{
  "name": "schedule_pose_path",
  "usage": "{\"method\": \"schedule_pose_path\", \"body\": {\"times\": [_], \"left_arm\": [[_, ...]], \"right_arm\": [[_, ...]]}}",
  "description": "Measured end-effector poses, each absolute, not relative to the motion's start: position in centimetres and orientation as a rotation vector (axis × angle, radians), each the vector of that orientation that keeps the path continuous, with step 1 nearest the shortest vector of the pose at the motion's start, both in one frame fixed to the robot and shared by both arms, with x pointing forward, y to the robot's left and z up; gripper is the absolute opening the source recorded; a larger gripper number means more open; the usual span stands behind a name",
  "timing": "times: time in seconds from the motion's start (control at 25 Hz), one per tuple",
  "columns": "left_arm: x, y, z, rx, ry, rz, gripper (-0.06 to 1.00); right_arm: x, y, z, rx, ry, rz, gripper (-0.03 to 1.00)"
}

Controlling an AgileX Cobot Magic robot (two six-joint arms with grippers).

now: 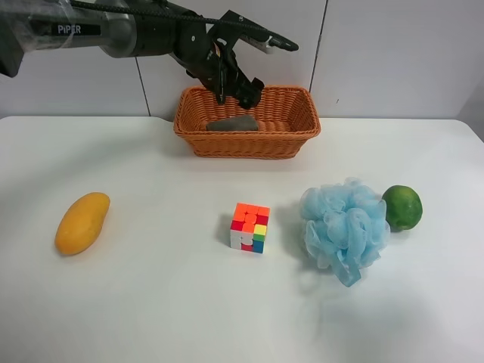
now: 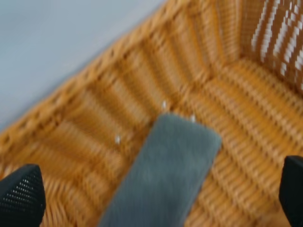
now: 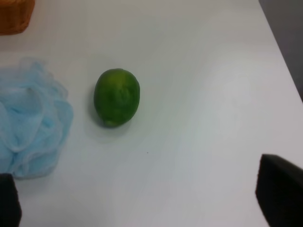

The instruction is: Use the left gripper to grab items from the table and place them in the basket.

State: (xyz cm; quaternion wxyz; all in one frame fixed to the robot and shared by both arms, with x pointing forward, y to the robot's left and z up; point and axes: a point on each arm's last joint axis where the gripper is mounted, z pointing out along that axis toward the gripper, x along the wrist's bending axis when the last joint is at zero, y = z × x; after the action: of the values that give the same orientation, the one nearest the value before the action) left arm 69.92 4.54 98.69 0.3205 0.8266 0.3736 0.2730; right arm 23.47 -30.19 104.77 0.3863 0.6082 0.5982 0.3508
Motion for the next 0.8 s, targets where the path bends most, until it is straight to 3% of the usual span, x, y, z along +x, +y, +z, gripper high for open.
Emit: {"method": "schedule_pose_path", "body": {"times": [0.16,0.4,0.64,0.8], "left_arm": [[68.1,6.0,100.9,2.316,1.084,0.648,0.99],[63.1,11.9,109.8,2.547,1.263,0.736,0.99],[55.9,18.3,120.3,2.315,1.327,0.952,0.99],[49.4,22.8,123.6,2.169,1.390,1.057,0.99]], "right_arm": [[23.5,-30.2,104.8,1.549,1.523,0.893,0.99],[23.5,-30.2,104.8,1.549,1.523,0.893,0.99],[23.5,-30.2,104.8,1.549,1.523,0.893,0.99],[23.5,-30.2,104.8,1.549,1.523,0.893,0.99]]}}
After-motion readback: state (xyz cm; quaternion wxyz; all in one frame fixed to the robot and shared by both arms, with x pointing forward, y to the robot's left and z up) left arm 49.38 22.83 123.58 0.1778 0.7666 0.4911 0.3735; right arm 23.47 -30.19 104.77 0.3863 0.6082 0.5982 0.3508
